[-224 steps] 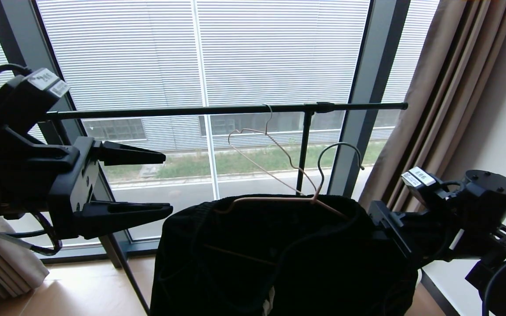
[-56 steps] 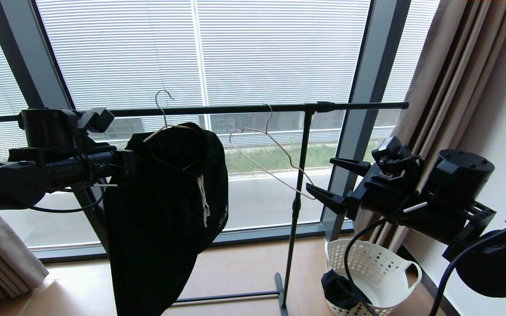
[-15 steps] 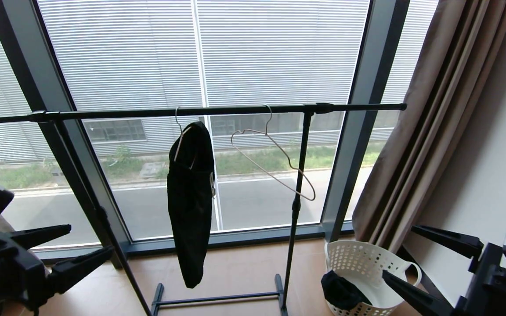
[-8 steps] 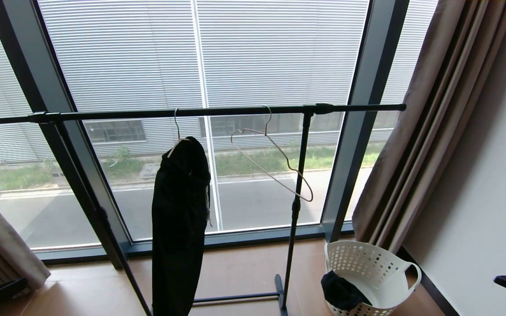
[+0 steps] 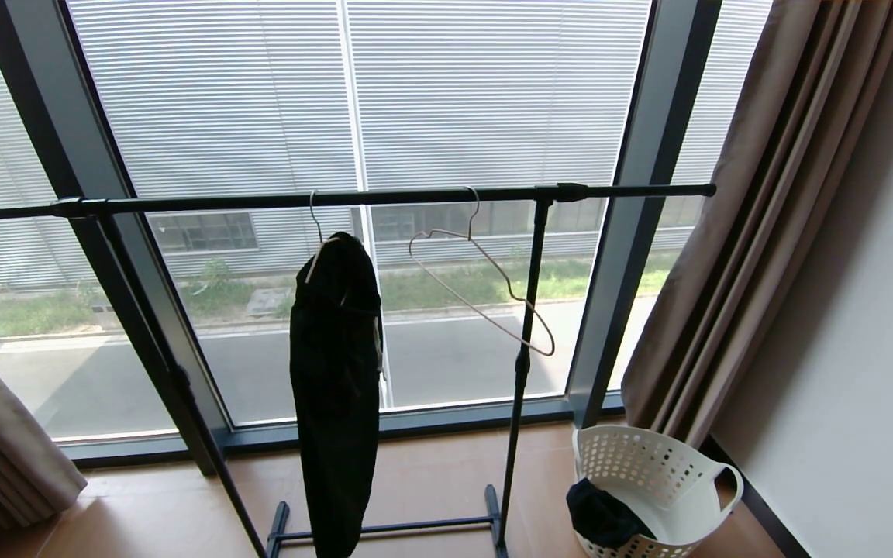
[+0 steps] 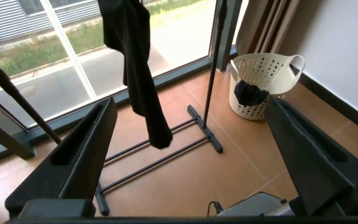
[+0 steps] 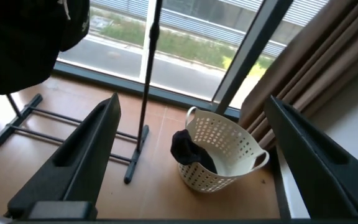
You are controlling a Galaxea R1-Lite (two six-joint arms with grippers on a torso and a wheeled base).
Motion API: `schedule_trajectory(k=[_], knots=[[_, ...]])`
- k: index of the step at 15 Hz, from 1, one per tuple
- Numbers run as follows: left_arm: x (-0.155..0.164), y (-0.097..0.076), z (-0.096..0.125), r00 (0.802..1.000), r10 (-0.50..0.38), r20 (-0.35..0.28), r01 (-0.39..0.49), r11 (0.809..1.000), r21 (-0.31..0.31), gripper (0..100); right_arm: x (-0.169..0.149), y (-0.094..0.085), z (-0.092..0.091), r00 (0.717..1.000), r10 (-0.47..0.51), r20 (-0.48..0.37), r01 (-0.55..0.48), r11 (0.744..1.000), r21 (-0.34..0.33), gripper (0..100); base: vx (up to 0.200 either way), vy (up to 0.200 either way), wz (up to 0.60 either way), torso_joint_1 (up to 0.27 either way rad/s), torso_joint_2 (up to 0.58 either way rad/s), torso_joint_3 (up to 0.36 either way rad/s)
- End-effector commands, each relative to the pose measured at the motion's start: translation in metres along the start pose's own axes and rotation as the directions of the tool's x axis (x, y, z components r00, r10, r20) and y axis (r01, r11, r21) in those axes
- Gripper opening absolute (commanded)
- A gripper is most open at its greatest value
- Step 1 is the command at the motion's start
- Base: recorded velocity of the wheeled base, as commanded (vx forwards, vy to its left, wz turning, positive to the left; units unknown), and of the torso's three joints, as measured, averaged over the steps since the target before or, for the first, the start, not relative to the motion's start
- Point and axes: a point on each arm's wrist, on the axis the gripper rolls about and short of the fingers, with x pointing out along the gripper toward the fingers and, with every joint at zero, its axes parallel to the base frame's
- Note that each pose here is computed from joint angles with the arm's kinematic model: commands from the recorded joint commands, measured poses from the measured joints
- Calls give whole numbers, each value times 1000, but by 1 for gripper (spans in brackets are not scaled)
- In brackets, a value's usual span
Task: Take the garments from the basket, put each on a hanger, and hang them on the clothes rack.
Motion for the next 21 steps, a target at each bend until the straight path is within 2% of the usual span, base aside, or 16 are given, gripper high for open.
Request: schedule_trajectory(k=[1, 3, 5, 7, 8, 10, 11, 12, 15, 17, 18, 19, 21], knots=[[1, 0, -6, 1000, -2, -13, 2, 1000, -6, 100, -6, 4, -8, 992, -111, 64, 110, 994, 13, 100, 0, 0, 0, 0, 0, 0], [1, 0, -7, 1000, 2, -16, -2, 1000, -16, 100, -8, 5, -9, 984, -157, 86, 156, 988, 18, 100, 0, 0, 0, 0, 0, 0], [1, -1, -11, 1000, 6, -16, -7, 999, -31, 100, -7, 5, -11, 985, -147, 93, 145, 989, 26, 100, 0, 0, 0, 0, 0, 0], [1, -1, -19, 1000, 18, -22, -19, 999, -36, 100, -8, 7, -13, 992, -23, 122, 16, 998, 63, 100, 0, 0, 0, 0, 0, 0], [1, -2, -22, 1000, 18, -20, -19, 999, -37, 100, -8, 7, -13, 992, -6, 123, -1, 998, 63, 100, 0, 0, 0, 0, 0, 0], [-4, -6, -39, 999, 19, 28, -19, 1000, -14, 100, -7, 7, -12, 993, 4, 117, -11, 998, 61, 100, 0, 0, 0, 0, 0, 0], [-7, -7, -40, 997, 26, 69, -26, 1000, -6, 100, -7, 7, -12, 993, 4, 119, -11, 998, 62, 100, 0, 0, 0, 0, 0, 0], [-8, -8, -41, 996, 31, 83, -30, 1000, -9, 100, -8, 7, -12, 993, 5, 120, -12, 998, 60, 100, 0, 0, 0, 0, 0, 0], [-12, -12, -43, 977, 150, 152, -150, 989, -11, 100, -9, 7, -13, 989, -9, 145, 0, 998, 59, 100, 0, 0, 0, 0, 0, 0], [-12, -12, -42, 969, 191, 158, -191, 982, -14, 100, -10, 8, -14, 988, -13, 152, 4, 998, 58, 100, 0, 0, 0, 0, 0, 0], [-15, -12, -35, 965, 186, 185, -184, 983, -30, 100, -10, 8, -14, 988, -12, 156, 3, 998, 57, 100, 0, 0, 0, 0, 0, 0], [-16, -11, -33, 975, 128, 180, -120, 991, -59, 100, -10, 8, -14, 988, -14, 155, 5, 998, 58, 100, 0, 0, 0, 0, 0, 0], [-18, -11, -41, 987, 39, 159, -31, 998, -54, 100, -11, 8, -14, 987, -18, 162, 9, 998, 57, 100, 0, 0, 0, 0, 0, 0]])
